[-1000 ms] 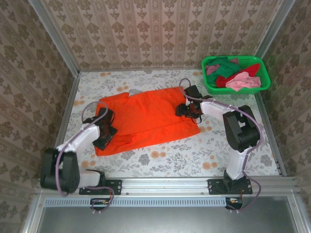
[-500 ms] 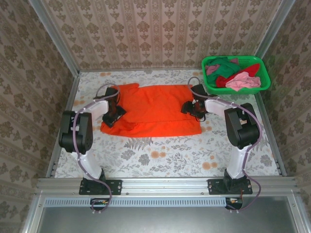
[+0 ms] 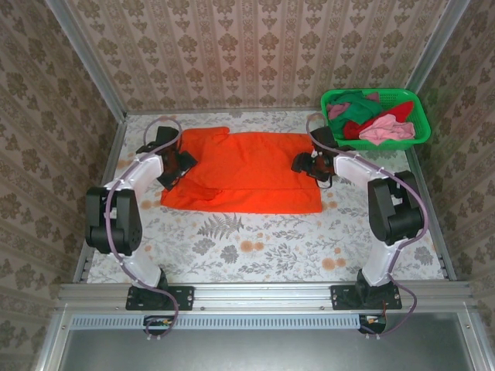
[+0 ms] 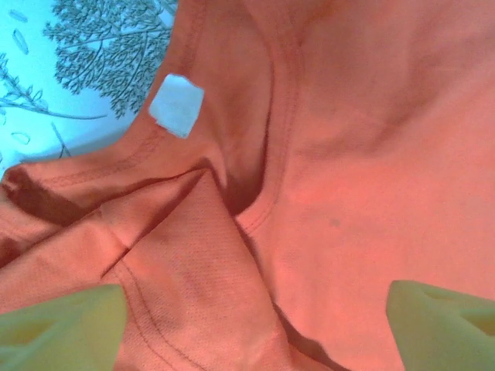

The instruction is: Fold and stack the t-shirts

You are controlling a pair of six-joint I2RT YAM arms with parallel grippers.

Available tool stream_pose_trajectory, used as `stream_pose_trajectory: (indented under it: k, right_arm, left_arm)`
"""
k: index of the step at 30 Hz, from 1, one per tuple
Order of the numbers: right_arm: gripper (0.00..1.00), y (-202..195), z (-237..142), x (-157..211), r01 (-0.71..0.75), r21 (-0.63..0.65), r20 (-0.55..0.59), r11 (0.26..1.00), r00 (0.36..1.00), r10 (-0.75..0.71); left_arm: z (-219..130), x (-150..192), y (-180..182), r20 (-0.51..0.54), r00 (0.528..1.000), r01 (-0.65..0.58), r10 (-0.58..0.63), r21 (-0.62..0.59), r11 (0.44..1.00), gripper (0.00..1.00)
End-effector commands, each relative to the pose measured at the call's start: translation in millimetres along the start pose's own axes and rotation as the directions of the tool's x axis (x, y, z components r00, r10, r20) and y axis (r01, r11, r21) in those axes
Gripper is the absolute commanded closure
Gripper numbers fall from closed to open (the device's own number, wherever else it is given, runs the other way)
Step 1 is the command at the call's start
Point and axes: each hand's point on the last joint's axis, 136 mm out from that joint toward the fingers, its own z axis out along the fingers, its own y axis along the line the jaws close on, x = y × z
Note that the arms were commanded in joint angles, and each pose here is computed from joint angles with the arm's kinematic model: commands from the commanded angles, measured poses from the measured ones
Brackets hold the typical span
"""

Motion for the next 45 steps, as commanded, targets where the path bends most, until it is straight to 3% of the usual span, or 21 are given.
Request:
stream_pose_trajectory:
  k: [1, 10, 14, 16, 19, 22, 32, 41, 43, 45]
  right_arm:
    - [0.31, 0, -3, 4, 0.008, 0.001, -0.013, 1.0, 1.0, -0.008]
    - [0.31, -4, -4, 11, 0.004, 0.005, -0.018, 1.0, 1.0, -0.004]
    - [0.31, -5, -5, 12, 0.002, 0.003, -0.019, 1.0, 1.0, -0.002]
    - [0.31, -4, -6, 12, 0.003, 0.001, -0.018, 1.0, 1.0, -0.003]
    - [0.31, -5, -8, 12, 0.007, 0.001, -0.016, 1.0, 1.0, -0.007]
    - [0.31, -5, -10, 12, 0.01, 0.003, -0.015, 1.0, 1.0, -0.01]
    - [0.31, -6, -4, 18, 0.015, -0.001, -0.04, 1.0, 0.999, -0.015]
    - [0.31, -1, 1, 18, 0.027, -0.018, -0.06, 0.999, 0.998, -0.028]
    - [0.31, -1, 1, 18, 0.031, -0.019, -0.063, 0.999, 0.998, -0.032]
    - [0.31, -1, 1, 19, 0.034, -0.02, -0.064, 0.999, 0.997, -0.035]
  left_arm:
    - [6, 10, 6, -0.078, 0.997, -0.021, 0.017, -0.046, 0.999, 0.2]
    - [24, 10, 19, -0.108, 0.994, -0.038, 0.024, -0.137, 0.99, 0.36]
    - [35, 14, 25, -0.13, 0.991, -0.036, 0.016, -0.158, 0.987, 0.38]
    - [38, 15, 27, -0.135, 0.991, -0.036, 0.013, -0.169, 0.985, 0.47]
    - [33, 14, 27, -0.127, 0.992, -0.028, 0.006, -0.171, 0.985, 0.73]
    - [20, 17, 28, -0.112, 0.994, -0.013, -0.005, -0.163, 0.987, 0.87]
    - [-37, 55, 63, -0.093, 0.987, 0.113, -0.128, -0.151, 0.982, 0.9]
    - [-81, 125, 138, -0.137, 0.969, 0.165, -0.207, -0.27, 0.949, 0.89]
    - [-83, 142, 149, -0.154, 0.958, 0.193, -0.24, -0.269, 0.944, 0.85]
    - [-81, 159, 156, -0.182, 0.944, 0.224, -0.275, -0.258, 0.94, 0.72]
